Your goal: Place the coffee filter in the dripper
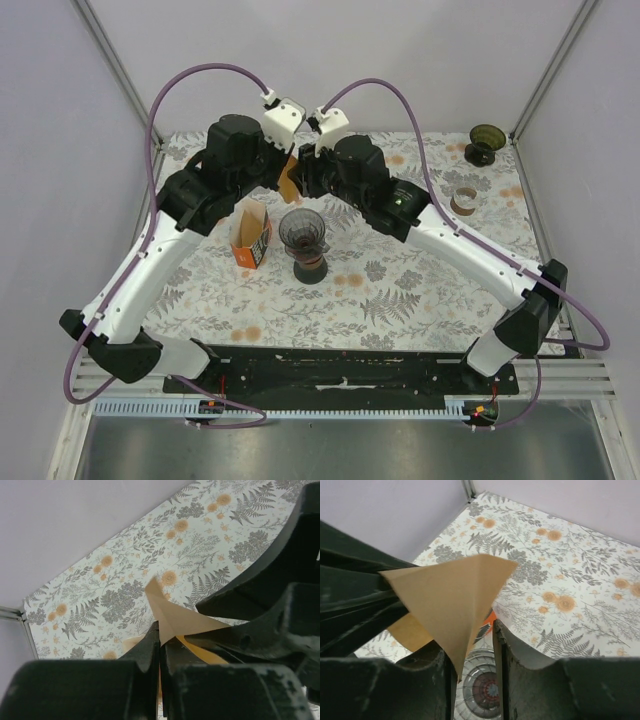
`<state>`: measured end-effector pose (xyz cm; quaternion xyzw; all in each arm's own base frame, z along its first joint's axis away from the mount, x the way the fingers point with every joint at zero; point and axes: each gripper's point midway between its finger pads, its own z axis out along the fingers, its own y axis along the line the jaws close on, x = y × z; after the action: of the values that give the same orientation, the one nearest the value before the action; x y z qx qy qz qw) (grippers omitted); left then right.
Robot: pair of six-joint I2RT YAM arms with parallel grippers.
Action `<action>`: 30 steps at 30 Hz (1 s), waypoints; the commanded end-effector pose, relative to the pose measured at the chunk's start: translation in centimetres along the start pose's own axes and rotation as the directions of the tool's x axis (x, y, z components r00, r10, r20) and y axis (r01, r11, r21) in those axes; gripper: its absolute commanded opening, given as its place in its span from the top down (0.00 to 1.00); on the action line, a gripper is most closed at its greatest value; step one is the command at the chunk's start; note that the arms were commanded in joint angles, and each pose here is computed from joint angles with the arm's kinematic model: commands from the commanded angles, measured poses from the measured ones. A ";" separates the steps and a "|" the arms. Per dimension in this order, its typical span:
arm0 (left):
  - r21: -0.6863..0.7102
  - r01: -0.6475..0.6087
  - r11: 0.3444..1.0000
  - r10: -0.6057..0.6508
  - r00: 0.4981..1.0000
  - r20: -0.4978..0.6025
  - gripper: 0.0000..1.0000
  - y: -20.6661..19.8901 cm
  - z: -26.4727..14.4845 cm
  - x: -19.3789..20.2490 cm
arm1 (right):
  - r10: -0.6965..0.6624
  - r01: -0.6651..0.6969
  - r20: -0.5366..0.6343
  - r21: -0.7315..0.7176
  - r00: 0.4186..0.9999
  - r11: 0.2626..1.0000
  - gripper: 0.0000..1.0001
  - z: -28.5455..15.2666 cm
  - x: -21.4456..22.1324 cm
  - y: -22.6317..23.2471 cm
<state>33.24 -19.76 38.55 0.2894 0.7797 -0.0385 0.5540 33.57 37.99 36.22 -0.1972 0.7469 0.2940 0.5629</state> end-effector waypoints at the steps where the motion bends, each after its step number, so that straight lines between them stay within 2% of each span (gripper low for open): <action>1: 0.014 0.053 0.998 -0.054 0.995 0.087 0.98 0.2 -1.8 -2.5 | -0.034 0.031 0.046 0.070 0.998 0.997 0.61 0.2 -1.6 -1.0; 4: 0.023 0.057 0.998 -0.058 0.995 0.087 0.98 0.0 -1.6 -2.6 | -0.031 0.029 0.039 0.051 0.999 0.998 0.63 0.8 -1.2 -0.6; 5: 0.026 0.056 0.998 -0.058 0.995 0.086 0.98 -0.1 -1.6 -2.6 | -0.026 0.024 0.044 0.049 0.999 0.998 0.69 0.9 -1.4 -0.6; 7: 0.020 0.042 0.999 -0.043 0.996 0.081 0.98 0.0 -1.3 -2.4 | -0.012 0.007 0.054 0.082 0.998 0.997 0.92 0.8 -1.6 -1.0; 8: -0.007 0.032 0.999 -0.031 0.996 0.078 0.98 0.4 -1.2 -2.3 | -0.002 -0.004 0.061 0.102 0.998 0.995 0.99 0.7 -1.8 -1.4; 9: -0.040 0.024 0.999 -0.021 0.997 0.077 0.95 1.0 -1.1 -2.2 | 0.011 -0.018 0.069 0.108 0.998 0.994 1.00 0.6 -2.0 -1.5; 11: -0.101 -0.003 0.995 0.010 0.998 0.065 0.68 2.0 -0.6 -1.7 | 0.058 -0.064 0.075 0.068 0.995 0.996 1.00 0.3 -2.4 -0.9; 12: -0.117 -0.010 0.993 0.018 0.998 0.065 0.59 2.3 -0.5 -1.6 | 0.082 -0.085 0.073 0.041 0.994 0.996 1.00 0.1 -2.6 -0.6; 13: -0.125 -0.012 0.992 0.021 0.997 0.069 0.51 2.4 -0.5 -1.6 | 0.106 -0.108 0.072 0.016 0.992 0.994 1.00 0.1 -2.8 -0.1; 15: -0.123 -0.008 0.992 0.018 0.997 0.081 0.45 2.3 -0.3 -1.9 | 0.150 -0.148 0.068 -0.034 0.986 0.988 1.00 -0.3 -3.3 0.8; 20: -0.118 -0.004 0.993 0.013 0.997 0.075 0.42 2.1 0.1 -1.7 | 0.277 -0.267 0.059 -0.138 0.959 0.954 1.00 -0.8 -4.3 1.4; 29: -0.123 -0.011 0.992 0.017 0.999 0.046 0.40 2.0 0.4 -0.4 | 0.339 -0.317 0.120 -0.169 0.933 0.933 1.00 -1.4 -6.4 0.9; 30: -0.128 -0.011 0.992 0.017 0.999 0.045 0.42 2.1 0.3 -0.3 | 0.339 -0.316 0.118 -0.175 0.934 0.932 1.00 -1.4 -6.4 1.0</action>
<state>34.52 -18.88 38.15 0.2700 0.7763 -0.0011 0.5695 34.93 37.81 38.44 -0.0977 0.7437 0.4050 0.5228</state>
